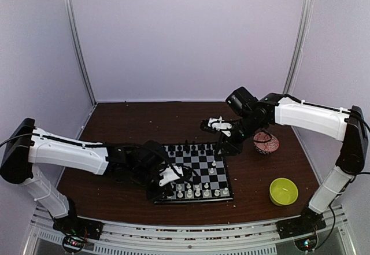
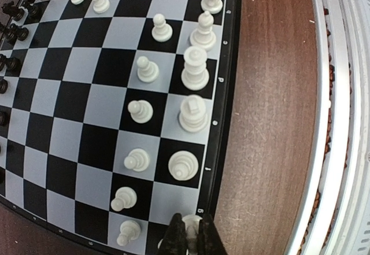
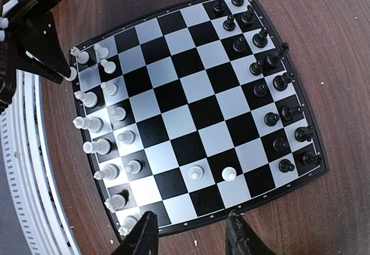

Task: Set up the chess pieces on the board
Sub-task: Place the knight at b1.

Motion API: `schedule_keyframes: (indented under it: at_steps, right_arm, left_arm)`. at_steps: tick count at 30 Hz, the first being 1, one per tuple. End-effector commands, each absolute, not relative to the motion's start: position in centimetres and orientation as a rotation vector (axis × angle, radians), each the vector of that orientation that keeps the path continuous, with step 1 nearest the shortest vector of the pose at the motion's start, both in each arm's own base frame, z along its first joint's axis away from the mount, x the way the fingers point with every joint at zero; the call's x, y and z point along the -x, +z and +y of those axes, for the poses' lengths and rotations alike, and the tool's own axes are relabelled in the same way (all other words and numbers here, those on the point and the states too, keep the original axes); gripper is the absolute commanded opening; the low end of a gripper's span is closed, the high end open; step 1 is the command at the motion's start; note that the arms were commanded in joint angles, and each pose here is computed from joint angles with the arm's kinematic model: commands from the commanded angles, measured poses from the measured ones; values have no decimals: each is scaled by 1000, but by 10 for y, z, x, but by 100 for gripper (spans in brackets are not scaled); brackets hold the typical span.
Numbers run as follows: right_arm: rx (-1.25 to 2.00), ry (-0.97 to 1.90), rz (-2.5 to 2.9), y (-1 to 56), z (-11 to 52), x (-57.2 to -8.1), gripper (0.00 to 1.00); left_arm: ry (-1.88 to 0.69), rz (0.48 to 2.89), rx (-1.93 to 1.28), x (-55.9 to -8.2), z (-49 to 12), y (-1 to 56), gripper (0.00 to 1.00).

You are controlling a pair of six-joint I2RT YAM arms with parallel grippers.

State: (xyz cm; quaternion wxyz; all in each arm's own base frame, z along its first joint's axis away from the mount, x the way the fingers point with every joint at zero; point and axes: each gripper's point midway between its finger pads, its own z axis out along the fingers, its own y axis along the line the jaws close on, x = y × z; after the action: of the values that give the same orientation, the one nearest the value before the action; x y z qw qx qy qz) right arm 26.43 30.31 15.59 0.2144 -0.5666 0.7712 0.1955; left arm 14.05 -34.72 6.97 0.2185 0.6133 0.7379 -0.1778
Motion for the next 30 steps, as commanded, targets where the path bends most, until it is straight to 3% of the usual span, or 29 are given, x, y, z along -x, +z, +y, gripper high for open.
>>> schedule_keyframes:
  at_steps: [1, 30]
  right_arm:
    - [1592, 551, 2145, 153, 304, -263, 39]
    - [1610, 564, 2166, 146, 304, -261, 38]
  left_arm:
    - [-529, 1960, -1675, -148, -370, 82, 0]
    - [-395, 2065, -1655, -160, -360, 53, 9]
